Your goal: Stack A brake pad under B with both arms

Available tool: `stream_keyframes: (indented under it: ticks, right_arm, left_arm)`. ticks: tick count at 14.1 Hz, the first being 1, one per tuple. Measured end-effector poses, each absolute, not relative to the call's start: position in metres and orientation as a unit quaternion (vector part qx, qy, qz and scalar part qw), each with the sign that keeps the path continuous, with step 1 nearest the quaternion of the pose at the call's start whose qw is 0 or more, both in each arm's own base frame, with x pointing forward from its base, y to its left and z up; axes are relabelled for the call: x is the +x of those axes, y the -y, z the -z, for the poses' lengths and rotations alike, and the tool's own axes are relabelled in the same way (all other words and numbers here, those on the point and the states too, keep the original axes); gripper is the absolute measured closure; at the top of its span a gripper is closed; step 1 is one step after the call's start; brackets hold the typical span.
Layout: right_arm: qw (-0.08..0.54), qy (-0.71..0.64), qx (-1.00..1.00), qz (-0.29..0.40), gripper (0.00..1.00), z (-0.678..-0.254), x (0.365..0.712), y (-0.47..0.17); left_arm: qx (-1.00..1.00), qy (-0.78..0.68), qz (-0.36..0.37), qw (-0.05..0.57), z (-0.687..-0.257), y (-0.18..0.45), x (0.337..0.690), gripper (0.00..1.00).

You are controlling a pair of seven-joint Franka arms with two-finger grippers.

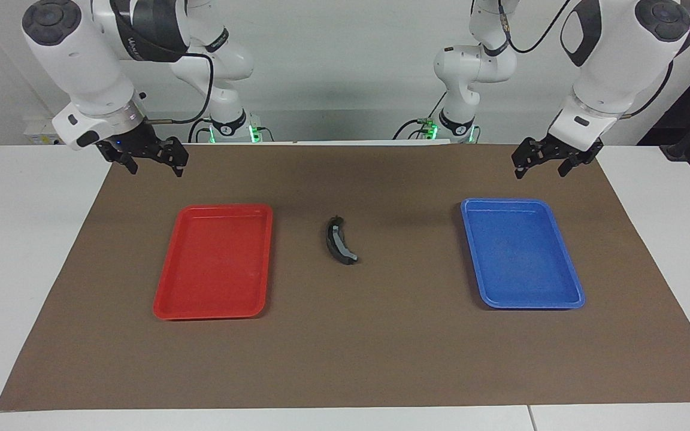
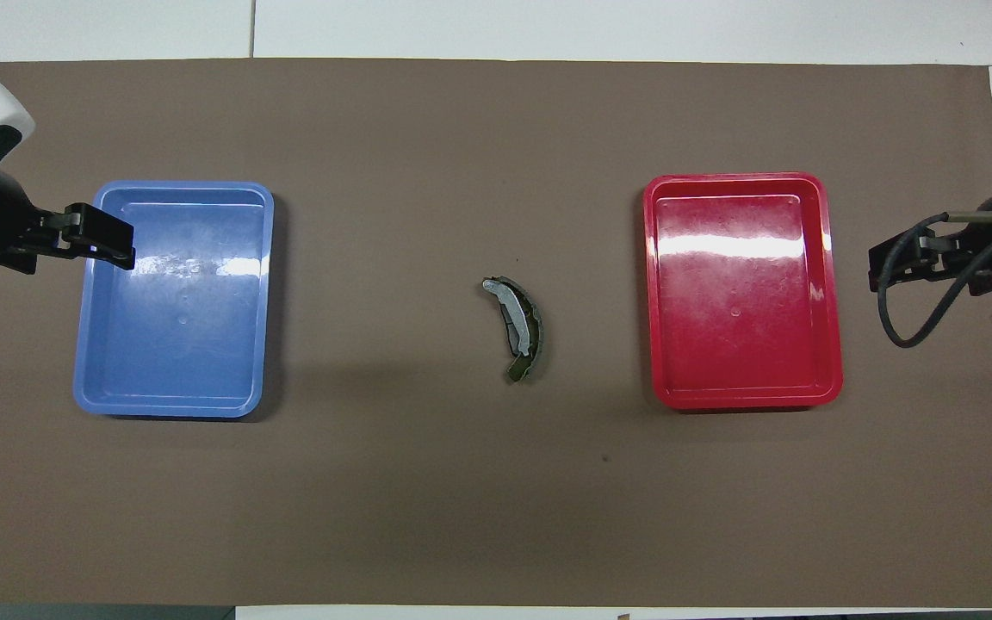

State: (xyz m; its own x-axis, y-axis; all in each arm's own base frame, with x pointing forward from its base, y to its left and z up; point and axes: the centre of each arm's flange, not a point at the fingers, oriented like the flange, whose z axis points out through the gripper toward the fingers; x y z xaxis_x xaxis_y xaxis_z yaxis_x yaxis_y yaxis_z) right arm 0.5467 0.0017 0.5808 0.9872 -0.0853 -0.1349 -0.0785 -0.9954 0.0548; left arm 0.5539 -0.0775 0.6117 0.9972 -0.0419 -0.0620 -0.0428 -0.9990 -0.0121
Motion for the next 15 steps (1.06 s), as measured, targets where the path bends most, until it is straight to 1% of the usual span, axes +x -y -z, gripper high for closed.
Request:
stream_keyframes:
  ticks: [3, 5, 9, 12, 15]
  right_arm:
    - [0.025, 0.05, 0.996, 0.07, 0.0, -0.58, 0.546, 0.008]
    - [0.025, 0.054, 0.996, 0.068, 0.0, -0.582, 0.545, 0.013]
    - [0.023, 0.066, 0.995, 0.065, 0.0, -0.594, 0.536, 0.029]
    - [0.019, 0.061, 0.996, 0.068, 0.0, -0.595, 0.531, 0.05]
    - [0.018, 0.061, 0.996, 0.068, 0.0, -0.594, 0.53, 0.054]
  left_arm:
    - [-1.0, -0.016, -0.015, 0.005, -0.631, 0.07, 0.544, 0.0]
    - [-1.0, -0.013, -0.01, 0.004, -0.637, 0.067, 0.541, 0.0]
    - [-1.0, -0.015, -0.01, 0.005, -0.636, 0.071, 0.54, 0.0]
    - [-1.0, -0.017, -0.01, 0.005, -0.636, 0.076, 0.54, 0.0]
    - [-1.0, -0.015, -0.011, 0.005, -0.636, 0.073, 0.54, 0.0]
